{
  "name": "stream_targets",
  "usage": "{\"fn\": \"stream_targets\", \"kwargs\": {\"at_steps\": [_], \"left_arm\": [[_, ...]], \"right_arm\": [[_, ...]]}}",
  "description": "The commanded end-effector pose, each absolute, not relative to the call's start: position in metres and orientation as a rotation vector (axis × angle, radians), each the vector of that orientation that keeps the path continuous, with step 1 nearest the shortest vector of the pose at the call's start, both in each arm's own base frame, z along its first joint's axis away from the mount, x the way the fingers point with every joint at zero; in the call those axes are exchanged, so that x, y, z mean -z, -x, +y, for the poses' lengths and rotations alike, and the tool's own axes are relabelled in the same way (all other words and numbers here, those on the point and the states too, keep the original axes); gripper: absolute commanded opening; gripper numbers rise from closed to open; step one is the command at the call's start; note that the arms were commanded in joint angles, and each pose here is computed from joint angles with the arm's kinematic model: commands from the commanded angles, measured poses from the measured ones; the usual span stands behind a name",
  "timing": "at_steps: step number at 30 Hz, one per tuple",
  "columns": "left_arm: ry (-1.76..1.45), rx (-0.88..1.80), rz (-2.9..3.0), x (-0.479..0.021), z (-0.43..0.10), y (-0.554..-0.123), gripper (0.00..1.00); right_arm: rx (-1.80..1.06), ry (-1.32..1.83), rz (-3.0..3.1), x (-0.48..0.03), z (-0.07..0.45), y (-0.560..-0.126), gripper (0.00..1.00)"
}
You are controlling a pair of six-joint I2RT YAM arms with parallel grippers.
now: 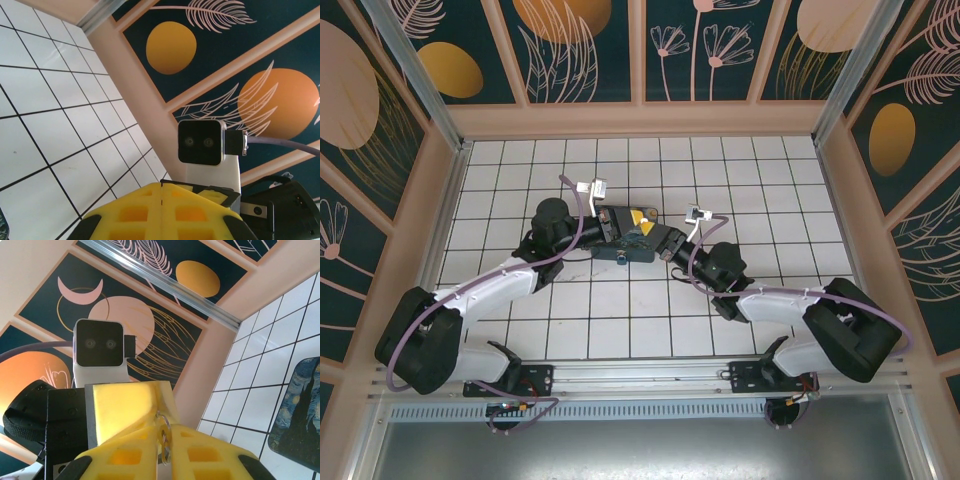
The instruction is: Unlock the padlock with the key
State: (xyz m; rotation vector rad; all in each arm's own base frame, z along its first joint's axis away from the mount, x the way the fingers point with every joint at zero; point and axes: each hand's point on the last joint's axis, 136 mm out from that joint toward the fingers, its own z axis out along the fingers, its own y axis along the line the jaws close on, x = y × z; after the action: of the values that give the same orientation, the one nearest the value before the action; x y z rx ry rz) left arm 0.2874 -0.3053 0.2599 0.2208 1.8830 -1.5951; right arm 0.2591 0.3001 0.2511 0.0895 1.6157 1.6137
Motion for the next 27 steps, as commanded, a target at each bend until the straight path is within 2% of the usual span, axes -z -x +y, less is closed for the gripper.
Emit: {"fn": "stream_targets", "kwargs": {"at_steps": [1, 6, 16, 17, 18, 19, 20, 23, 27], "left_arm": [[-0.22, 1.594, 1.877, -0.257, -0.304, -0.286, 0.0], [-0.215, 1.596, 1.878, -0.256, -0.304, -0.286, 0.0], [-0.192, 1.59, 1.884, -0.253, -0.302, -0.287, 0.0], [-0.165, 1.573, 1.894, -0.251, -0.3, -0.289, 0.09], [-0.132, 1.544, 1.905, -0.249, -0.296, -0.293, 0.33], [-0.097, 1.514, 1.913, -0.248, -0.292, -0.296, 0.48], [-0.062, 1.486, 1.917, -0.246, -0.287, -0.299, 0.56], [0.009, 1.432, 1.916, -0.245, -0.273, -0.302, 0.69], [0.065, 1.376, 1.922, -0.236, -0.255, -0.298, 0.78]], "right_arm": [[-1.637, -0.104, 1.513, -0.272, 0.29, -0.259, 0.12], [-1.638, -0.11, 1.513, -0.271, 0.288, -0.259, 0.0], [-1.665, -0.098, 1.491, -0.276, 0.288, -0.255, 0.0], [-1.666, -0.095, 1.491, -0.276, 0.288, -0.255, 0.0], [-1.662, -0.1, 1.496, -0.274, 0.288, -0.255, 0.0], [-1.66, -0.104, 1.498, -0.273, 0.287, -0.255, 0.0], [-1.656, -0.11, 1.505, -0.271, 0.286, -0.255, 0.0], [-1.642, -0.12, 1.524, -0.266, 0.283, -0.254, 0.0], [-1.62, -0.13, 1.565, -0.259, 0.282, -0.253, 0.0]]}}
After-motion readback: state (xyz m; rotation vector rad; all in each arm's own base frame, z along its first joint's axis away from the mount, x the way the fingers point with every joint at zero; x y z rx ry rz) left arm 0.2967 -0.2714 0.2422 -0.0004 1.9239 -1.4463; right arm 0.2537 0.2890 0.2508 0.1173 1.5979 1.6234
